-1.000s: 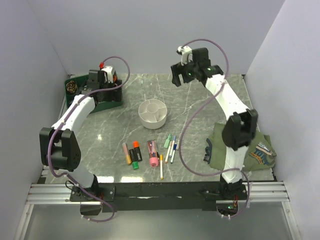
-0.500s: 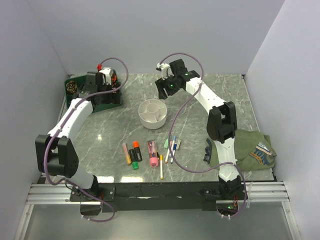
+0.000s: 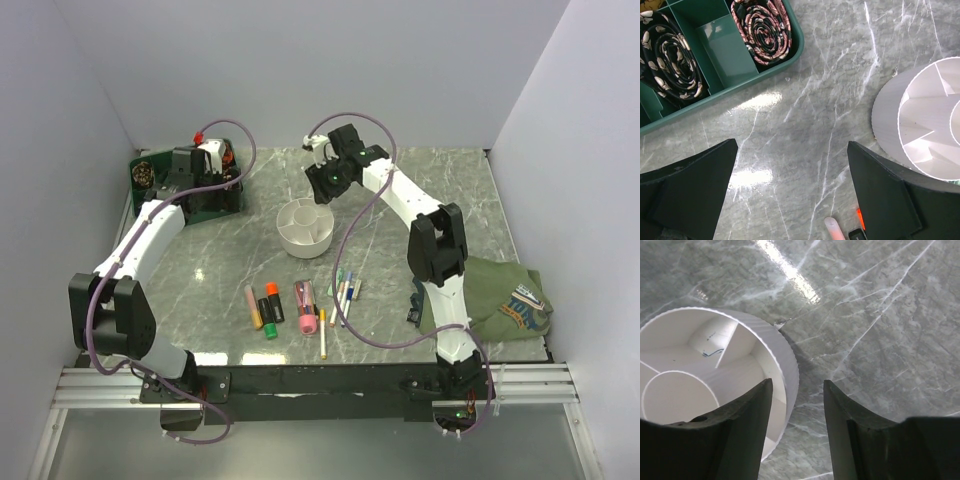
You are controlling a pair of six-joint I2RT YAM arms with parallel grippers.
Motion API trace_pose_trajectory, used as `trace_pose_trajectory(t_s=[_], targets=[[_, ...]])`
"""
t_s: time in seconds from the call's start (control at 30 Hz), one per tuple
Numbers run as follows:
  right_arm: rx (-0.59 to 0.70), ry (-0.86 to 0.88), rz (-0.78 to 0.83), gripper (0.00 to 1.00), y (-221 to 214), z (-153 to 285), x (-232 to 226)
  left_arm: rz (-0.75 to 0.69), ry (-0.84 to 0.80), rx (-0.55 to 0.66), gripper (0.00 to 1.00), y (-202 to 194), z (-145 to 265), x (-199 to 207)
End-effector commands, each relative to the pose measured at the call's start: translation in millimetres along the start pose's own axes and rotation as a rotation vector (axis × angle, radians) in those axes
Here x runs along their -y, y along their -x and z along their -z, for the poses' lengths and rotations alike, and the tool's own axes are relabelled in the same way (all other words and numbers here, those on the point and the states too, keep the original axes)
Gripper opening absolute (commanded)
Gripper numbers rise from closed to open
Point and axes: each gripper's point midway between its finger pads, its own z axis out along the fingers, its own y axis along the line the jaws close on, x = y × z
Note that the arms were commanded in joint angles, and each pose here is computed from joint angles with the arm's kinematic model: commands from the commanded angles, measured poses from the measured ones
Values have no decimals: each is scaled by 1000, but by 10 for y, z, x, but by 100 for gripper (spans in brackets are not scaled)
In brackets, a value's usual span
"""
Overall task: Sort the stationery into containers
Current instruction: Move the storage box to the center of the board.
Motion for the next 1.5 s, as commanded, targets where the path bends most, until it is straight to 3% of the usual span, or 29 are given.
trace_pose_trajectory(t_s=[0.0,0.2,0.33,0.53,1.07,1.27,1.33,1.37,1.47], targets=[[-16,-23,23,50,14,-79,43,-5,2,60,99,185,120,21],[-78,-17,41,45,-78,-166,34,-4,6,50,100,165,74,11],[-59,-46,52,25,10,-120,90,-5,6,37,100,135,29,8],[14,-143,44,9,238,149,338,-8,5,29,99,138,-30,7],[40,-422,-117,0,35,638,1527,-7,-36,20,99,212,-168,80],[54,-444,-149,0,31,651,1634,-4,-56,14,99,213,-180,127],[58,-436,-155,9,45,650,1611,-14,-68,7,100,199,-178,159],[61,-437,-156,32,60,663,1601,-20,-71,5,99,197,-175,167],[86,-443,-151,65,149,856,1550,-40,-94,-2,99,169,-143,209]])
